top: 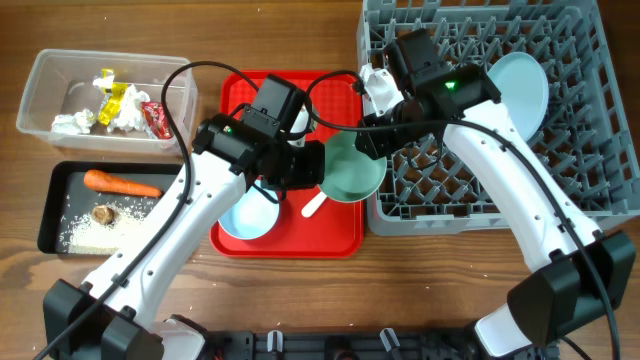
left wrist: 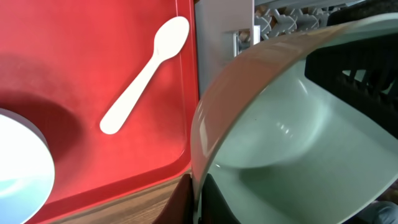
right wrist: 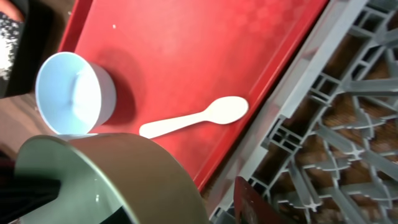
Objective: Sort waste into correct bins and load items into the dishwasher rack
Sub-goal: 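Pass the green bowl from left gripper to right gripper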
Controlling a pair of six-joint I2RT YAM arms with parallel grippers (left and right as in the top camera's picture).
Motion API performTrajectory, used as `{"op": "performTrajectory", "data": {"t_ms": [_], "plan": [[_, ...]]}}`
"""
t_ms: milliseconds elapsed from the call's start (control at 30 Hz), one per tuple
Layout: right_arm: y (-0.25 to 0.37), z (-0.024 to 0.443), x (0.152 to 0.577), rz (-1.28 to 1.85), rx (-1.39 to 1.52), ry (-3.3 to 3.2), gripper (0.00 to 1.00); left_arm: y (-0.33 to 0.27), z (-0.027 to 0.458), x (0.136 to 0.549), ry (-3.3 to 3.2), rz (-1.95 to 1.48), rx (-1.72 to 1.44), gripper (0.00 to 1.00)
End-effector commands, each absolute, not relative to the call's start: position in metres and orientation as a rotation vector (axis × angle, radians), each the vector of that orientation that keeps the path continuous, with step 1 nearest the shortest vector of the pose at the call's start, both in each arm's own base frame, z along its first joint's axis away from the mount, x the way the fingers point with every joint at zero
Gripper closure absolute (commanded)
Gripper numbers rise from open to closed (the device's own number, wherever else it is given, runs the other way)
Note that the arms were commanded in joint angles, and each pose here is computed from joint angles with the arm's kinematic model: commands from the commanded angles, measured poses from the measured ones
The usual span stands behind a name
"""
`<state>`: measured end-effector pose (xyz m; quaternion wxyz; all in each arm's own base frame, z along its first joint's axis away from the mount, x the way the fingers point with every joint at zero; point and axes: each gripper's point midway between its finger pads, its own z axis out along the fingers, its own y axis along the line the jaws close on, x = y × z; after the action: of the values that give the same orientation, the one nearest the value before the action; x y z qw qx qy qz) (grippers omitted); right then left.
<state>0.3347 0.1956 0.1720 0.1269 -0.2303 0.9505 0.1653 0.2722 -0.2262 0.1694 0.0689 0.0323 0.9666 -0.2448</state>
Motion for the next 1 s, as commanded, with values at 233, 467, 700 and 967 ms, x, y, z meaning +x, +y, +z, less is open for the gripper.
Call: {"op": "performTrajectory", "data": {"t_ms": [233,467,700,967], "plan": [[0.176,0.191,0.363,0.264,-0.613,2.688,0.63,-0.228,0.173,0.273,2.905,-0.716,0.113,0.96],[0.169,0.191,0.367,0.201,-0.599,2.685,0.69,-0.225,0.172,0.275,2.9,-0.685,0.106,0.96],[0.164,0.187,0.359,0.179,-0.593,2.727,0.69,-0.216,0.17,0.282,2.893,-0.644,0.066,0.96],[0.161,0.184,0.353,0.18,-0.573,2.761,0.69,-0.211,0.17,0.286,2.892,-0.645,0.035,0.96]]}}
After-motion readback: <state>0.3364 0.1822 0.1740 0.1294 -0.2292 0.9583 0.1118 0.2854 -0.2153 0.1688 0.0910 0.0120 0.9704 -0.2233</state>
